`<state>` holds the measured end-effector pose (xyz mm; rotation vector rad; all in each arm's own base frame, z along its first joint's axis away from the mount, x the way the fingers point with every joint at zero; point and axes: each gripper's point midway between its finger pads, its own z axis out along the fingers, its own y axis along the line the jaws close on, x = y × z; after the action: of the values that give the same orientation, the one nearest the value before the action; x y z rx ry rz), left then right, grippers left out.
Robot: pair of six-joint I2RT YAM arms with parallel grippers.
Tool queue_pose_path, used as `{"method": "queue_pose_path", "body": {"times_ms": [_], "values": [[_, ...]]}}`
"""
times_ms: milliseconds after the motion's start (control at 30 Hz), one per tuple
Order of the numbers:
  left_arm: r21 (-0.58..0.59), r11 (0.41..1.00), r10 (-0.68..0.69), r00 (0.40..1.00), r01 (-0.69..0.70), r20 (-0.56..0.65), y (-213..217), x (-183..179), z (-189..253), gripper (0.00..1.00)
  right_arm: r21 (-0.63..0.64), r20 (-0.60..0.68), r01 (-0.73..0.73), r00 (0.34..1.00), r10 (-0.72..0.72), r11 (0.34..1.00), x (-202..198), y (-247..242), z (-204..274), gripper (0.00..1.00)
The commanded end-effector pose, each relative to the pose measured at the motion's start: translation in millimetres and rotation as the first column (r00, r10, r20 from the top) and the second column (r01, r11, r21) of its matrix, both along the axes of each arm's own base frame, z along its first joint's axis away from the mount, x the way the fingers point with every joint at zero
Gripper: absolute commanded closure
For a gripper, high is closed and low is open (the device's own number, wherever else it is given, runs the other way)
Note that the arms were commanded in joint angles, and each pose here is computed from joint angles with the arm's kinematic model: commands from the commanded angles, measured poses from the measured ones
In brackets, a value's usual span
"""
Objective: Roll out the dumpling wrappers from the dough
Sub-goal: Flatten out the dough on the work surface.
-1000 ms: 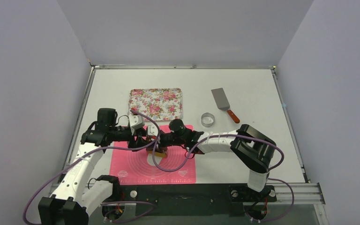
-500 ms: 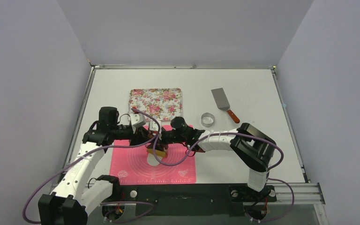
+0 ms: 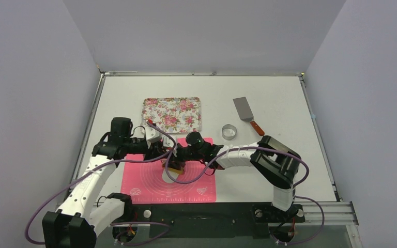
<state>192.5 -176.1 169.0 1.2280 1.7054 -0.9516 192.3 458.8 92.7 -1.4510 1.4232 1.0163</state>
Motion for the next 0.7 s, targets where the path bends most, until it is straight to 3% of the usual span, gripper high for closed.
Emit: {"method": "queue_pose_path", "body": {"times_ms": [0, 333, 667], "values": [[-0.052, 0.993, -0.111, 0.992, 0.109, -0.058, -12, -25, 4, 1.00, -0.124, -0.057, 0.069, 0.995, -0.077, 0.990, -5, -7, -44, 0.62], [-0.040, 0.993, -0.116, 0.992, 0.114, -0.057, -11, -27, 2, 1.00, -0.021, -0.018, 0.099, 0.995, -0.100, 0.995, 0, -4, -18, 0.57], [-0.033, 0.992, -0.125, 0.991, 0.123, -0.050, -9, -29, 4, 1.00, 0.045, 0.031, 0.128, 0.991, -0.130, 0.991, 6, -6, 19, 0.46]]}}
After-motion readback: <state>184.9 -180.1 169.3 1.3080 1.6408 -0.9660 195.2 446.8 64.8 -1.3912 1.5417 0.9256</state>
